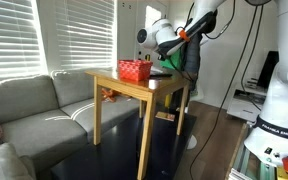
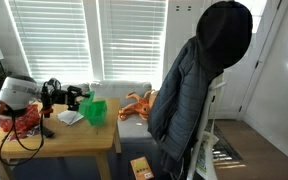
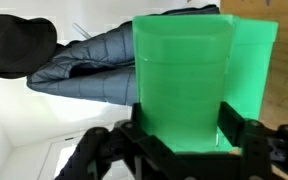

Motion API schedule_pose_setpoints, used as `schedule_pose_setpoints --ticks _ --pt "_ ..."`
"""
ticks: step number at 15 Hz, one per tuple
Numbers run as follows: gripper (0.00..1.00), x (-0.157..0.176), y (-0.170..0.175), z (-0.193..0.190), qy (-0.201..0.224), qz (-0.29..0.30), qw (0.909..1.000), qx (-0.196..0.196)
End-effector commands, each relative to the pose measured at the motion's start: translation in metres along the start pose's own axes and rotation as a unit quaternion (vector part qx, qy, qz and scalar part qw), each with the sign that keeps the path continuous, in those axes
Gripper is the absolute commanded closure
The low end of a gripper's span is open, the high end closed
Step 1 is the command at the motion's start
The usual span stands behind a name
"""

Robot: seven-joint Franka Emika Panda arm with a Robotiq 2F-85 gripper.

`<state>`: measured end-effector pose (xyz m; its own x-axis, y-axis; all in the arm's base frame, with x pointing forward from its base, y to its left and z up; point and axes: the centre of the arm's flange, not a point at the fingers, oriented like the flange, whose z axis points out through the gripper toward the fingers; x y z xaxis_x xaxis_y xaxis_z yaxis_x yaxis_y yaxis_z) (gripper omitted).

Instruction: Open the green container.

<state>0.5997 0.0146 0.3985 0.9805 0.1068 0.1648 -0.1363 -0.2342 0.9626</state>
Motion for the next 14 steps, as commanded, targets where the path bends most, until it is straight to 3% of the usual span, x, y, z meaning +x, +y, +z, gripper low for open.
schedule_pose_setpoints --ticks 1,4,7,10,14 --pt "0.5 -0.017 0.06 0.009 0.017 0.03 0.9948 0.096" --pt "0.5 -0.029 0.101 0.03 0.034 0.057 0.9827 0.173" --pt "0.5 -0.039 0.133 0.05 0.057 0.071 0.964 0.25" --pt "0.5 -0.049 0.156 0.063 0.078 0.085 0.9394 0.323" --pt "0.5 -0.06 0.174 0.072 0.095 0.084 0.8992 0.419"
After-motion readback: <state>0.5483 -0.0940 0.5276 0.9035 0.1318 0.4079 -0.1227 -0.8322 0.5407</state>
